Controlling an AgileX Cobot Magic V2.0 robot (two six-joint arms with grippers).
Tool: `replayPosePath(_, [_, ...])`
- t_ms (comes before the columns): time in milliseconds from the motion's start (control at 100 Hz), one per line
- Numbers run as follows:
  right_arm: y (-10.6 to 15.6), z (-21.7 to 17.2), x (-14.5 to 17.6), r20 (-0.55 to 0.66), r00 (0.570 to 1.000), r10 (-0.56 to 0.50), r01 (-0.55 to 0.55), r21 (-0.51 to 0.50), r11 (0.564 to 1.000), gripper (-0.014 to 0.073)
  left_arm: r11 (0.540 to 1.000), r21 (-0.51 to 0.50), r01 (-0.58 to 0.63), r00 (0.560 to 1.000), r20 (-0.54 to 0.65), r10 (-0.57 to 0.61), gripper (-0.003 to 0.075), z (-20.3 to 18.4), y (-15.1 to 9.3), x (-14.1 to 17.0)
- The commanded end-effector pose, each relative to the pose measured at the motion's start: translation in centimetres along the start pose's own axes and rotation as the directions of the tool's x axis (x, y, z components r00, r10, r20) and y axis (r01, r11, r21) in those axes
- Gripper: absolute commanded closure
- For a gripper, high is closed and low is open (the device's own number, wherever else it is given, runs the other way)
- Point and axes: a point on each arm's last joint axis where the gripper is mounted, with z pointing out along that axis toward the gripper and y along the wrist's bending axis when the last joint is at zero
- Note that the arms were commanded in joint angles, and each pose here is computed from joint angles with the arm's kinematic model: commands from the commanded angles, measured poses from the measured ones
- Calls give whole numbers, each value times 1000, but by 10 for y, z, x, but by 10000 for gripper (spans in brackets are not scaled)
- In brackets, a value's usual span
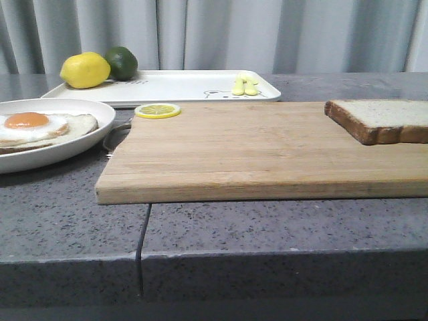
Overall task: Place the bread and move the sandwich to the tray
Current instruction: 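Move the right gripper toward the bread slice on the cutting board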
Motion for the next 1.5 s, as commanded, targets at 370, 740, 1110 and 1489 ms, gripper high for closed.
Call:
replayPosePath(370, [17, 8, -98, -178, 983, 40, -38, 19, 999, 662, 998, 68, 17, 986, -169, -6, 740, 10, -33, -120])
replayPosePath(740, [23, 50, -139, -307, 951, 46, -35, 40, 999, 662, 997, 71, 32, 897, -443, 2, 739, 72, -44, -165])
replayPosePath(1110, [23, 54, -138, -329, 943, 48, -36, 44, 998, 559, 998, 53, 46, 851, -526, -12, 711, 95, -40, -153])
replayPosePath(1489, [23, 54, -137, -336, 940, 50, -37, 45, 998, 75, 997, 54, 46, 847, -531, -11, 147, 94, -41, -153])
